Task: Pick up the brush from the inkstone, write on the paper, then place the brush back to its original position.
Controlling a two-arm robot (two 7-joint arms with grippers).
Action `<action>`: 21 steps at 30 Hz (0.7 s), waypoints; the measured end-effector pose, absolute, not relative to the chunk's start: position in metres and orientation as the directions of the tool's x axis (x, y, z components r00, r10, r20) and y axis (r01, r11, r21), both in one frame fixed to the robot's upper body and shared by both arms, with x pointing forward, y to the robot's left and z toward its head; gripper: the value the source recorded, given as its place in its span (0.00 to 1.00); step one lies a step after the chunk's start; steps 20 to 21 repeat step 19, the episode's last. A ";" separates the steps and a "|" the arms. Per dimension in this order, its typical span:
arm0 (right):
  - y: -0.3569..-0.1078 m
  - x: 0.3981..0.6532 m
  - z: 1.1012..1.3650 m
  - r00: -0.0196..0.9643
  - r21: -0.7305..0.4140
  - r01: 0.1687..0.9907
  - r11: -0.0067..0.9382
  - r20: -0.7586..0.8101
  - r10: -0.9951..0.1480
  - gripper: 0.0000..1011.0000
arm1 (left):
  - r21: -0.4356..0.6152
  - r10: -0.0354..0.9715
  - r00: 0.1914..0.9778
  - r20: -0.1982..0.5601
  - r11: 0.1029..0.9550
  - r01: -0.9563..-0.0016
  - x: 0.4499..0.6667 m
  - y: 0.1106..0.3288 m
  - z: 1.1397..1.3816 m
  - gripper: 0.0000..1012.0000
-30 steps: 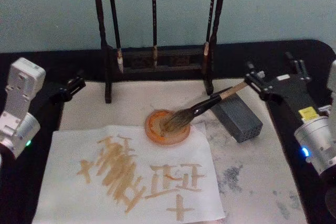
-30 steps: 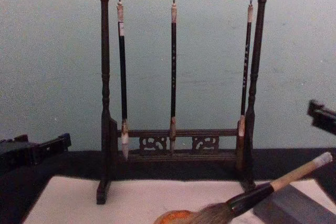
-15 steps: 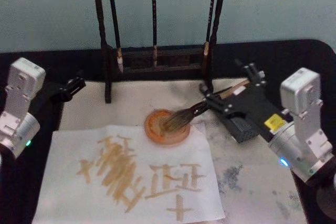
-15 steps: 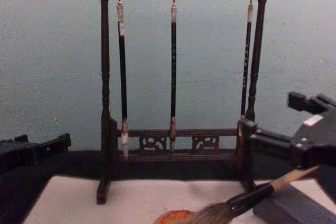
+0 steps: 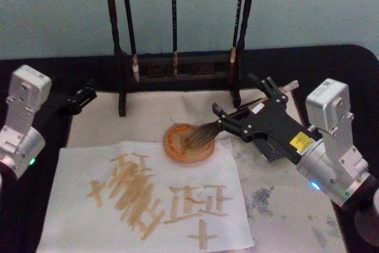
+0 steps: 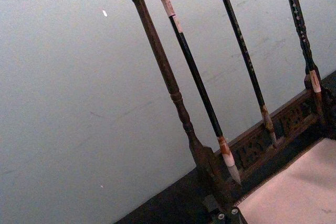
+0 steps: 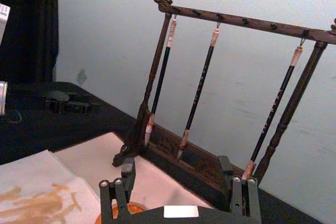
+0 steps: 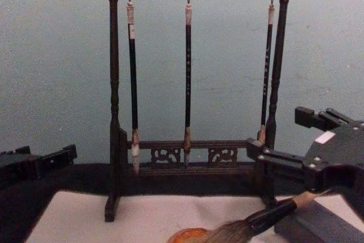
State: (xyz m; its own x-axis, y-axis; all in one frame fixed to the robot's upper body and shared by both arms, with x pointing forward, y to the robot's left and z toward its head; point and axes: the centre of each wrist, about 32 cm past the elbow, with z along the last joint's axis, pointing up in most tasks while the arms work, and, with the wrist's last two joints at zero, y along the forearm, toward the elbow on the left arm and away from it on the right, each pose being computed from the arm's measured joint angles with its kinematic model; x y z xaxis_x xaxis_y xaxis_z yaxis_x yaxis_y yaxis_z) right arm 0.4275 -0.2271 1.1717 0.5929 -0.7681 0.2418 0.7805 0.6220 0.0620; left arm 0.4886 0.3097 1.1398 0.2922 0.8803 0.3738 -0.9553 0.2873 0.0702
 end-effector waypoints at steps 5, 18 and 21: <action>-0.227 0.427 1.172 0.589 0.063 0.783 0.618 0.241 -0.771 0.99 | 0.070 0.880 0.292 0.374 0.287 -0.955 0.489 0.310 1.140 0.99; -0.227 0.427 1.171 0.585 0.066 0.787 0.614 0.240 -0.775 0.99 | 0.070 0.880 0.292 0.374 0.287 -0.955 0.489 0.310 1.140 0.99; -0.227 0.427 1.171 0.584 0.066 0.787 0.613 0.240 -0.775 0.99 | 0.070 0.880 0.292 0.374 0.287 -0.955 0.489 0.310 1.140 0.99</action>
